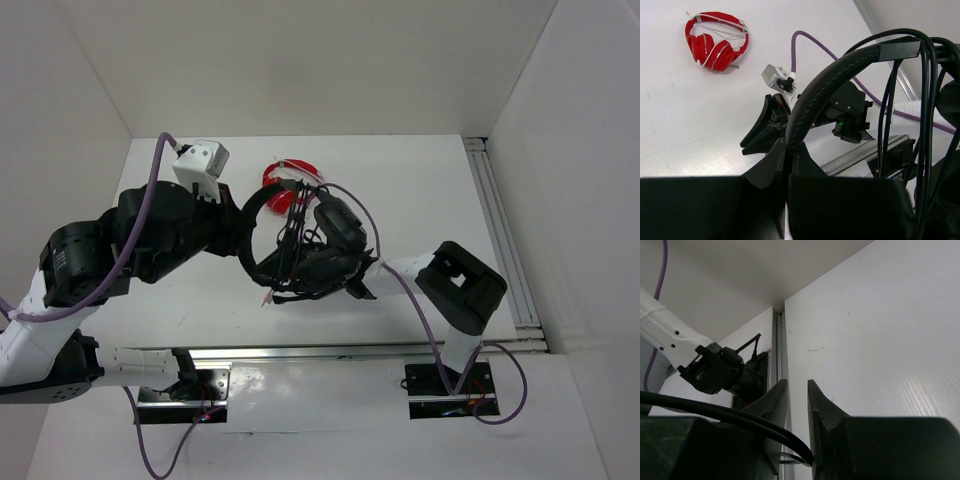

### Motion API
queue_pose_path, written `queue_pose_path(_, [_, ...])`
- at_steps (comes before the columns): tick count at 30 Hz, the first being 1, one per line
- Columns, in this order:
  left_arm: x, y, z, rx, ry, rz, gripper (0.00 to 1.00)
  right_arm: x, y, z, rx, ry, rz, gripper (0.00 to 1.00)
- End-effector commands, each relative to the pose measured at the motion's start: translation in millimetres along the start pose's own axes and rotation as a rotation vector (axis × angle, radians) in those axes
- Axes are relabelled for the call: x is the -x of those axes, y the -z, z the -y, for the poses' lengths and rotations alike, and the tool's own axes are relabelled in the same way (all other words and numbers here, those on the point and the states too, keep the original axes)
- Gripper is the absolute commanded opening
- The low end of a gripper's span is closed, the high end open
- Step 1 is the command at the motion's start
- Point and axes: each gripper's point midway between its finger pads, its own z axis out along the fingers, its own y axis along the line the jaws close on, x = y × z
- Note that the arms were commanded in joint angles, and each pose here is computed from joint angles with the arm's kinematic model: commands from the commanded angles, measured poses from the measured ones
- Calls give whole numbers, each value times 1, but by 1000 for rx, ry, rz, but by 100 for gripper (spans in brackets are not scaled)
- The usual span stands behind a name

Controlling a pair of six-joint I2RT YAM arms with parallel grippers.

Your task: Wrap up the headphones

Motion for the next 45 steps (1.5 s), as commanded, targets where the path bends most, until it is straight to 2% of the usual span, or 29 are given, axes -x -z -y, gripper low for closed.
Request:
queue_pose_path(1, [27, 11, 6, -39, 105, 103, 0, 7, 2, 1, -3, 40, 44, 30])
queue_pose_path(6, [26, 11, 3, -25, 112, 103, 0, -3, 0, 3, -7, 32, 35, 30])
queue_pose_path(10, [27, 11, 2, -17, 112, 107, 0, -17, 0, 0, 0, 21, 11, 35])
queue_pose_path(23, [32, 17, -12, 44, 100, 132, 0, -47, 14, 11, -36, -22, -28, 36])
queue_pose_path(27, [32, 17, -12, 44, 100, 132, 0, -45, 15, 11, -39, -24, -12, 30])
queue_pose_path(31, [28, 15, -14, 52, 91, 119, 0, -50, 15, 12, -35, -29, -23, 37])
queue_pose_path(42, [30, 15, -23, 100, 86, 137, 0, -59, 20, 15, -53, -55, -29, 37])
queue_pose_path(45, [30, 15, -24, 108, 87, 142, 0, -59, 22, 14, -48, -60, -23, 29])
